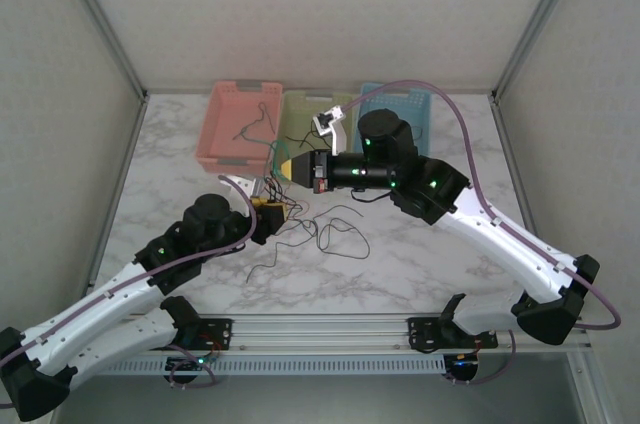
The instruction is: Untangle the cables
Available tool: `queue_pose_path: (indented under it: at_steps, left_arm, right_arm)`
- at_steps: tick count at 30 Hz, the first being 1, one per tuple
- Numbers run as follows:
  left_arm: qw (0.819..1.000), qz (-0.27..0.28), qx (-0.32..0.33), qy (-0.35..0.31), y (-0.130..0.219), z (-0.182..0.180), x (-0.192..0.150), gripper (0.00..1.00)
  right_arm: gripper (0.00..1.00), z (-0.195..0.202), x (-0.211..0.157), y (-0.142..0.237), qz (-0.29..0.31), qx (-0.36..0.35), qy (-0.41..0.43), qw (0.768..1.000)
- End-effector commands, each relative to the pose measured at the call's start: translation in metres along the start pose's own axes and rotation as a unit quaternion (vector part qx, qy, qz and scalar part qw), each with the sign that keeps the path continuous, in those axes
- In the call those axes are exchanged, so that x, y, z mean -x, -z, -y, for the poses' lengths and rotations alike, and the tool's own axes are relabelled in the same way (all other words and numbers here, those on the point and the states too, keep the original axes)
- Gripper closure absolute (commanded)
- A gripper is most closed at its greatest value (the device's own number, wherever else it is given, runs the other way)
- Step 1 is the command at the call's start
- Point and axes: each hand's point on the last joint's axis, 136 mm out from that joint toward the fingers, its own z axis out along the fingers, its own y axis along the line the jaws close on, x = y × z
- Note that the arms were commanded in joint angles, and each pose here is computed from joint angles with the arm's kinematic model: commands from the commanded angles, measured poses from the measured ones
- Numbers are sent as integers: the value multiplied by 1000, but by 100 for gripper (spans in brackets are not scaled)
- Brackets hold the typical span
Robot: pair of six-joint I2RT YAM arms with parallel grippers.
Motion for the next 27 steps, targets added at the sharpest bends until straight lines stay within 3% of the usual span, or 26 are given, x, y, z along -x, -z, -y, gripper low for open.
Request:
queue_pose_path:
  at_steps: [1, 4, 9, 11, 27]
  left_arm:
    - [1000, 21, -3, -2, 3, 2, 8, 66]
    - [1000, 26, -4, -4, 6, 2, 9, 68]
    - [1000, 24, 1, -7, 6, 0, 9, 87]
    - [1000, 23, 2, -8, 6, 0, 9, 100]
    - [997, 13, 80, 5, 22, -33, -5, 100]
  right_arm:
    - [100, -11, 3, 8, 9, 24, 3, 1000]
    - [100, -10, 2, 5, 7, 26, -2, 1000]
    - [100, -9, 1, 7, 8, 22, -1, 1000]
    - [100, -10, 3, 10, 11, 19, 3, 1000]
    - [100, 8, 43, 72, 81, -47, 36, 995]
